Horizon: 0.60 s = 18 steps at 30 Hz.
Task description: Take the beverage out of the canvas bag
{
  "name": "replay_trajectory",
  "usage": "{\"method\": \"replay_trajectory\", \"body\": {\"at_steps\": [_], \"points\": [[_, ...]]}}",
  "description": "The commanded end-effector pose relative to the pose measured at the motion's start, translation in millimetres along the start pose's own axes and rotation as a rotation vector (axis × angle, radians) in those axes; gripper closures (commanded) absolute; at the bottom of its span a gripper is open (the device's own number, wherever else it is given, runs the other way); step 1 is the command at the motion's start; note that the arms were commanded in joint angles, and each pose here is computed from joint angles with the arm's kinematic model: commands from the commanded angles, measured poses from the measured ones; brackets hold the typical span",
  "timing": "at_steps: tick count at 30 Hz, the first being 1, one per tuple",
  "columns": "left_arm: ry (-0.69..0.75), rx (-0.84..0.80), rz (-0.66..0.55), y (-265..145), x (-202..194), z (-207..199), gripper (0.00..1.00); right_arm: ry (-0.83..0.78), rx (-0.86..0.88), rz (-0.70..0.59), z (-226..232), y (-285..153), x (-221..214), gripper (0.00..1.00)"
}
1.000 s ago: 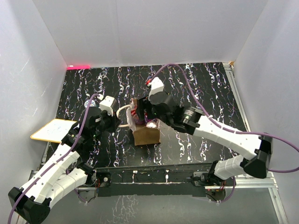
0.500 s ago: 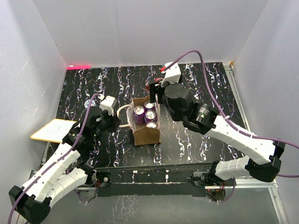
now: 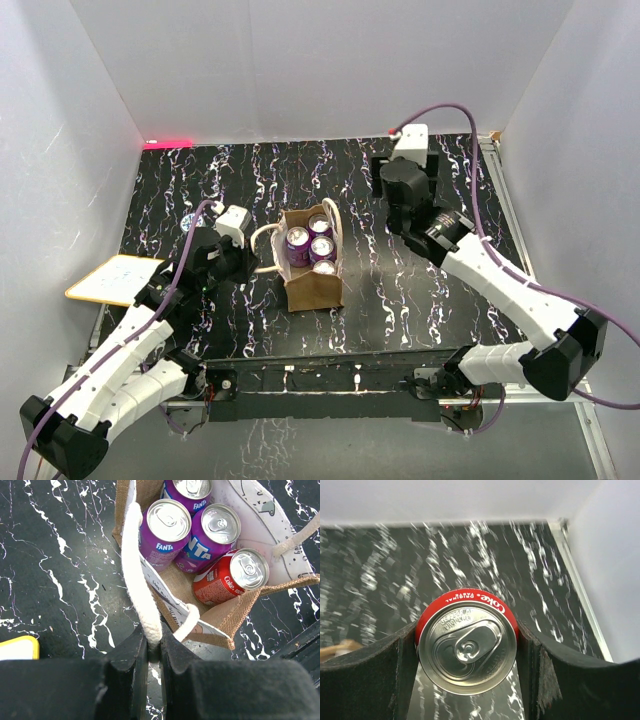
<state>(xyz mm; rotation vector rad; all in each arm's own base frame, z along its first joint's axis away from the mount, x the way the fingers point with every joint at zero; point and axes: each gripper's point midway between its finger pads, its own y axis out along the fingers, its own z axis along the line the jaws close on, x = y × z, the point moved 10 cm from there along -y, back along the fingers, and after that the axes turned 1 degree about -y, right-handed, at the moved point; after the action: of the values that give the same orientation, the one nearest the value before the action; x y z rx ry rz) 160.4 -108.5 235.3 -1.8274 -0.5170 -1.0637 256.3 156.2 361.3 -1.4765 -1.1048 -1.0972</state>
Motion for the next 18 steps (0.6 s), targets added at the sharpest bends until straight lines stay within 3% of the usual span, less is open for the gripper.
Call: {"method": "replay_trajectory", "body": {"at_steps": [1,8,18], "points": [[0.003,0.016,-0.017,-1,1,2,1.0,0.132,0.002,0.12,-16,29,-49,0.92],[0.003,0.013,-0.024,-2,2,2,1.0,0.14,-0.014,0.293,-23,64,-121,0.92],[0.004,0.013,-0.035,-4,2,2,1.0,0.227,-0.013,0.288,-34,133,-120,0.92]]}}
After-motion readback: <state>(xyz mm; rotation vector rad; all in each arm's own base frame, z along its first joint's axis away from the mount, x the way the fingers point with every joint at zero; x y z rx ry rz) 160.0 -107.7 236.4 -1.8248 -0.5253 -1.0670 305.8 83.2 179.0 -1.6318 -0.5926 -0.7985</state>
